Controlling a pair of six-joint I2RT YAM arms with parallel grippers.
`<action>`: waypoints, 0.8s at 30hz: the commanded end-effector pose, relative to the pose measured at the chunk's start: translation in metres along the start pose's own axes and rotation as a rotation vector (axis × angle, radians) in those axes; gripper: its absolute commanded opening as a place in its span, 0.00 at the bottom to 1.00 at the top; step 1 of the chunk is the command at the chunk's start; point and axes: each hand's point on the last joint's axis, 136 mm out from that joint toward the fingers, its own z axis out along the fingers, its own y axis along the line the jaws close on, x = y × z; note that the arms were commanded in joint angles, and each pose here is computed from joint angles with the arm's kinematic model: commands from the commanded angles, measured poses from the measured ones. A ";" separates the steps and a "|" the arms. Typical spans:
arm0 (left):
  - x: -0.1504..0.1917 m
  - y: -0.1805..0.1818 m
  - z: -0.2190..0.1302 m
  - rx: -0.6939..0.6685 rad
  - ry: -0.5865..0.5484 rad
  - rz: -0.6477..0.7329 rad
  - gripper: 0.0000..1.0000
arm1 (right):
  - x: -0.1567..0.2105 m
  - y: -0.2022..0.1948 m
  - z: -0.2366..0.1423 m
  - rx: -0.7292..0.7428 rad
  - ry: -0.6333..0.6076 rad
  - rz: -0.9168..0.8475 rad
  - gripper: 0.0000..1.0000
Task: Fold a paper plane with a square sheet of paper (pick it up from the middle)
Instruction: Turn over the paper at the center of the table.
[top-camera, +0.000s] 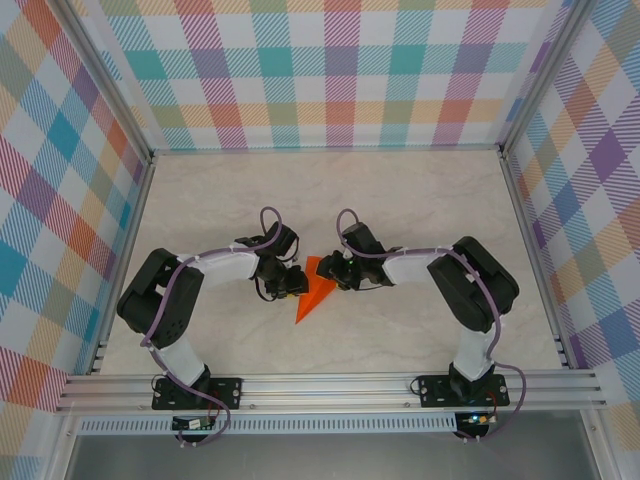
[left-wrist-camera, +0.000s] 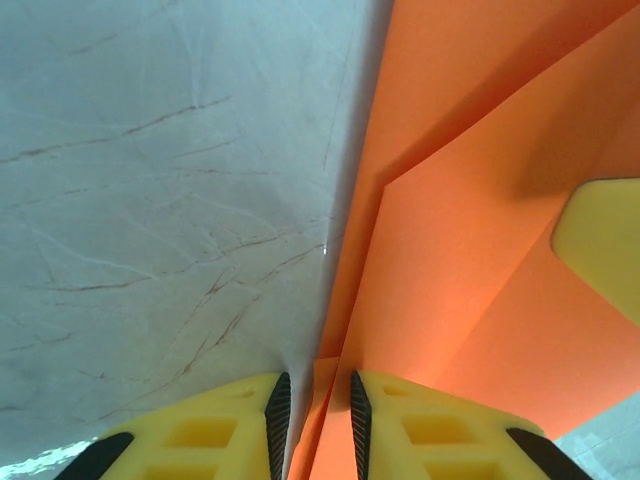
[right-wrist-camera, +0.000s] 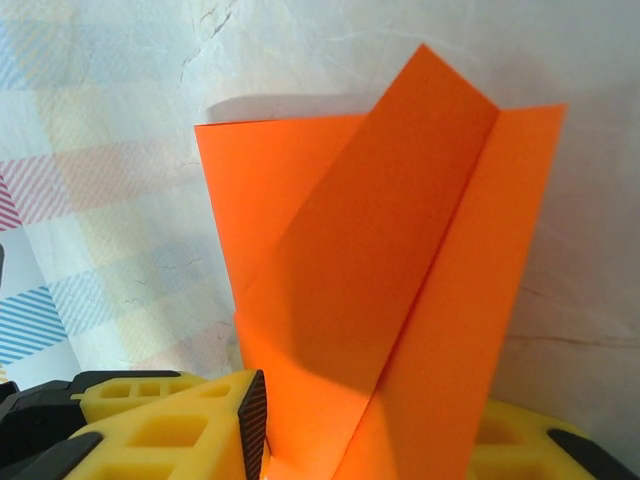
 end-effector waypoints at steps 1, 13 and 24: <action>-0.002 0.010 0.003 -0.034 -0.022 -0.014 0.26 | -0.003 0.017 0.006 -0.055 0.003 -0.023 0.35; -0.005 0.003 -0.005 -0.001 -0.051 -0.026 0.26 | -0.004 0.023 0.015 -0.066 0.008 -0.060 0.22; -0.011 0.002 -0.065 0.021 -0.281 -0.051 0.32 | -0.008 0.030 -0.048 0.183 -0.017 -0.265 0.09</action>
